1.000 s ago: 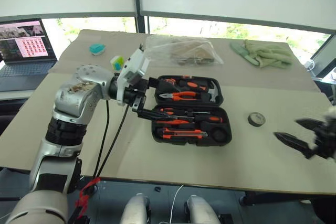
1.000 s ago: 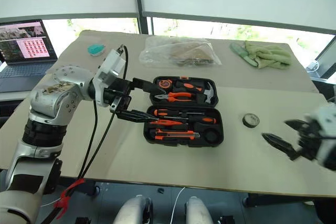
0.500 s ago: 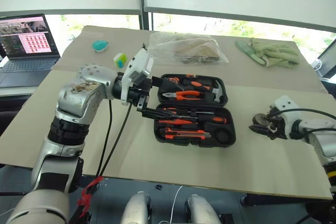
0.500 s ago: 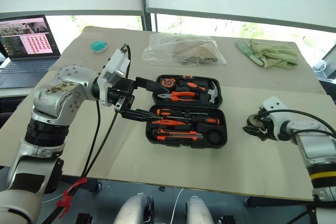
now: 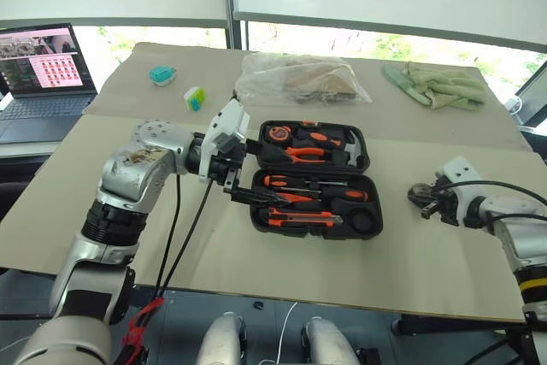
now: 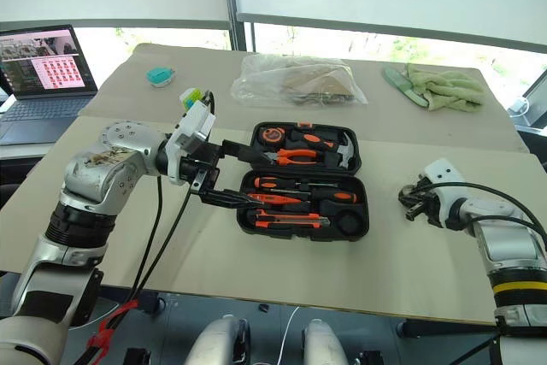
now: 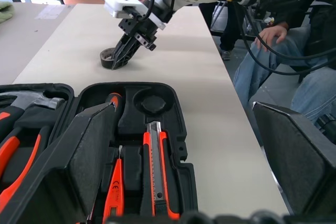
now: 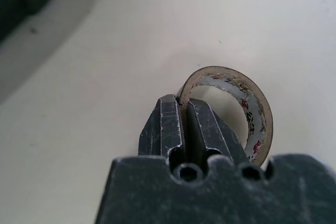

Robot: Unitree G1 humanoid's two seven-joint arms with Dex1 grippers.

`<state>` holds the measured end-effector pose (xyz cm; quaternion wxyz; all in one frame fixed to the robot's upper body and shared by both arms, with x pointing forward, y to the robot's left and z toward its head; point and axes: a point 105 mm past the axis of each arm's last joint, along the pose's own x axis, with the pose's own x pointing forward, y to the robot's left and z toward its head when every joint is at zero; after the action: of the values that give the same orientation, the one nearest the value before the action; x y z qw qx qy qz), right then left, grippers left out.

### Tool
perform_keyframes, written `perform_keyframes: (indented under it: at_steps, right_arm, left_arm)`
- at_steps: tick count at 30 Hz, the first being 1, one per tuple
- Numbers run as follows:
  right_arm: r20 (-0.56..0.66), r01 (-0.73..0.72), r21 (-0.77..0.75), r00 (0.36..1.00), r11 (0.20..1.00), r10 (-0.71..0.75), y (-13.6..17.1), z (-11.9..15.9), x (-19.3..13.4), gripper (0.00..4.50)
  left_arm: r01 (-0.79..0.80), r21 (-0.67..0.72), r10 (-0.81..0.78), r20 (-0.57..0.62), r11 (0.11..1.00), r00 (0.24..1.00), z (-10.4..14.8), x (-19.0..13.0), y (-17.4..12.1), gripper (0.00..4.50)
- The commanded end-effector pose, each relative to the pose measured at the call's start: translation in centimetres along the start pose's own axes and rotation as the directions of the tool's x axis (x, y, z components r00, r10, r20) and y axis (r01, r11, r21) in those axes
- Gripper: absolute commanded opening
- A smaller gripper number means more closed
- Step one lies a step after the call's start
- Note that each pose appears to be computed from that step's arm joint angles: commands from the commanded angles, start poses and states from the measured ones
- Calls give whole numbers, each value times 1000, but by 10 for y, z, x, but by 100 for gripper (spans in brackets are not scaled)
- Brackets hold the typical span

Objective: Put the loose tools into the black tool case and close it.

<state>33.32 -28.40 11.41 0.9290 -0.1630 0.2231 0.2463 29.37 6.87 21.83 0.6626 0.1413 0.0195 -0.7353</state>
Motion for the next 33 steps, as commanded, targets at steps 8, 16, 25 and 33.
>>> perform_keyframes:
  at_steps: [8, 16, 25, 33]
  right_arm:
    - [3, -408, -336, 901, 849, 434, 129, 54, -4, 6]
    - [-131, -402, -341, 916, 850, 380, 124, 33, 0, 6]
    - [-162, -414, -344, 910, 843, 381, 127, 30, -14, 6]
    - [-179, -411, -345, 911, 844, 371, 131, 23, -9, 80]
  left_arm:
    - [54, 45, -51, -62, 998, 997, -26, 14, -13, 450]
    - [56, 62, -52, -68, 997, 996, -29, 18, -10, 450]
    - [49, 75, -43, -69, 996, 997, -29, 16, -7, 450]
    - [46, 88, -41, -56, 995, 998, -24, 21, -3, 450]
